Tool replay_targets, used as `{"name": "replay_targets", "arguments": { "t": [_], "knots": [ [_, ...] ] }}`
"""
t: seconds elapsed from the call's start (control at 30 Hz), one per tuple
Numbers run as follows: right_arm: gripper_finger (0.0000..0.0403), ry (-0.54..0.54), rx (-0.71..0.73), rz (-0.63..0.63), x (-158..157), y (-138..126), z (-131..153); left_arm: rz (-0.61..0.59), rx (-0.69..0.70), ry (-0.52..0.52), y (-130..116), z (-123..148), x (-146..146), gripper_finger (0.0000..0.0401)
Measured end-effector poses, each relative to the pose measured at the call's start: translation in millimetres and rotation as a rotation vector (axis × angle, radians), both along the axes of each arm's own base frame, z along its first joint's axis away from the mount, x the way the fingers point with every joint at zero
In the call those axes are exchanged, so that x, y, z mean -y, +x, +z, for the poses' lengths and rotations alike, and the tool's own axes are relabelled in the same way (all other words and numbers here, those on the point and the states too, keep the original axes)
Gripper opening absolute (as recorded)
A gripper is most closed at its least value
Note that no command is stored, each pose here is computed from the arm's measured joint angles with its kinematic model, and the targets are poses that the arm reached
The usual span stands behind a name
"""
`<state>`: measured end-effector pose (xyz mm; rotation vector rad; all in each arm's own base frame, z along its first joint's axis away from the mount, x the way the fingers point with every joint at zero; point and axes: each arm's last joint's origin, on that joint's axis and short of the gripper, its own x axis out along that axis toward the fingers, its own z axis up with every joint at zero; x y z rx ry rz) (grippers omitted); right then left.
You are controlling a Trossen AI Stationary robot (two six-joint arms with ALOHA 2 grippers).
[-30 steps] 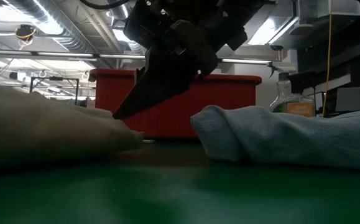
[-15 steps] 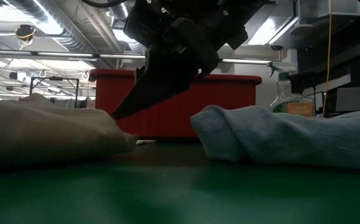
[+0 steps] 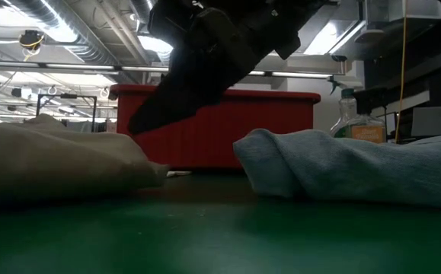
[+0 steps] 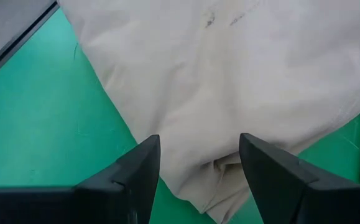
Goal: Fold laundry
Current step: Fold the gray short
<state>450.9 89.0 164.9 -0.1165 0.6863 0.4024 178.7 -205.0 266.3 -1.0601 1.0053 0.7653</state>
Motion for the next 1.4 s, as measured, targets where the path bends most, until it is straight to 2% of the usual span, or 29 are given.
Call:
{"name": "replay_targets", "arguments": {
  "t": [0.1, 0.23, 0.33, 0.57, 0.67, 0.87, 1.03, 1.27, 1.4],
  "knots": [
    [0.0221, 0.001, -0.003, -0.001, 0, 0, 0, -0.080, 0.077, 0.009, 14, -12, 13, 0.0111],
    [0.0221, 0.001, -0.003, -0.001, 0, 0, 0, -0.188, 0.068, 0.008, 30, -36, 32, 0.0109],
    [0.0221, -0.004, 0.000, -0.008, 0, 0, 0, -0.206, 0.051, 0.020, 37, -55, 42, 0.0101],
    [0.0221, -0.066, -0.039, -0.066, 2, 1, -16, -0.254, -0.133, -0.078, 41, -88, 56, 0.0082],
    [0.0221, -0.081, -0.052, -0.075, 2, 1, -21, -0.254, -0.168, -0.074, 42, -98, 58, 0.0075],
    [0.0221, -0.176, -0.153, -0.141, 7, -4, -35, -0.245, -0.190, -0.049, 45, -109, 59, 0.0069],
    [0.0221, -0.210, -0.191, -0.164, 9, -9, -33, -0.245, -0.184, -0.050, 46, -110, 60, 0.0069],
    [0.0221, -0.144, -0.130, -0.145, 8, -13, 0, -0.246, -0.142, -0.089, 50, -109, 63, 0.0069],
    [0.0221, -0.099, -0.142, -0.100, 6, -14, 1, -0.234, -0.137, -0.095, 54, -109, 61, 0.0069]
  ]
}}
